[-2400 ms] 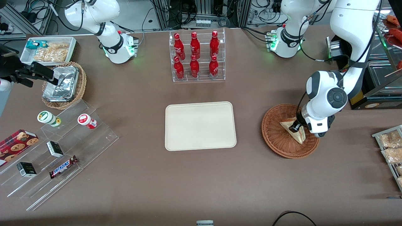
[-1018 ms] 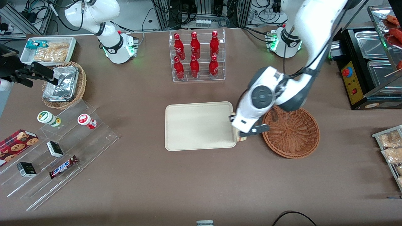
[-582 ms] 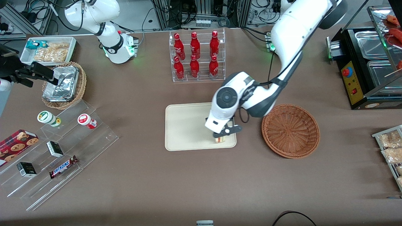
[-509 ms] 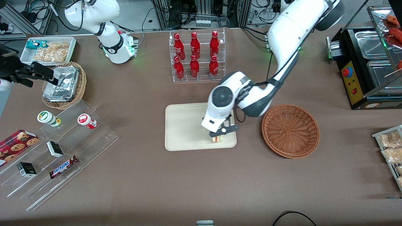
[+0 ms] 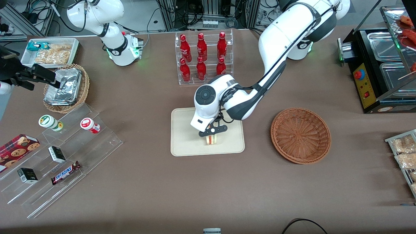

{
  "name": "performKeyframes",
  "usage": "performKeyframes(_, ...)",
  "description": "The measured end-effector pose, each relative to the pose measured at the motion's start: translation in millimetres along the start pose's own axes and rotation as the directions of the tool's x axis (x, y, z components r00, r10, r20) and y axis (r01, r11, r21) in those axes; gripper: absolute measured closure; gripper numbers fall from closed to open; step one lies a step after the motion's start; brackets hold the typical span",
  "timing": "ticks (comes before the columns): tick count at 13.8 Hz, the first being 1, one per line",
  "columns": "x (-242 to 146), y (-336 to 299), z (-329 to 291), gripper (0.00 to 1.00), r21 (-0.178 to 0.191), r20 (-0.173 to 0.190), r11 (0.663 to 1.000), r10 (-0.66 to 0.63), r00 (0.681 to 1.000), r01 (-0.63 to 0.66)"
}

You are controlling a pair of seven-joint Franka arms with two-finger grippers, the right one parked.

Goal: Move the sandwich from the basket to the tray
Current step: 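Lift the sandwich and carry it with the left gripper over the beige tray, then lower the sandwich onto the tray and open the left gripper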

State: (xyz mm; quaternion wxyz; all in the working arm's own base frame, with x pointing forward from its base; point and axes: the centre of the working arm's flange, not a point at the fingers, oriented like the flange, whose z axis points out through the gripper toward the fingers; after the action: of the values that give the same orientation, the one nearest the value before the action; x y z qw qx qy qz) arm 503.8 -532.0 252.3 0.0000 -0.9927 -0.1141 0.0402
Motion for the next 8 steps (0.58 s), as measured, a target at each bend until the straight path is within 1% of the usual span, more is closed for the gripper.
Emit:
performKeyframes(3, -5.6, 3.9, 12.8, 0.85, 0.000, 0.009, 1.000, 0.008, 1.000, -0.008)
performKeyframes(5, -5.1, 4.0, 14.0, 0.70, 0.000, 0.010, 1.000, 0.005, 1.000, -0.005)
performKeyframes(6, -4.2, 4.5, 12.2, 0.59, -0.002, 0.004, 1.000, 0.006, 1.000, -0.006)
performKeyframes(7, -2.3, 5.3, 8.6, 0.51, 0.000, -0.018, 1.000, 0.018, 1.000, -0.018)
performKeyframes(8, 0.3, 6.6, 0.6, 0.40, 0.001, -0.055, 0.999, 0.035, 0.998, -0.035)
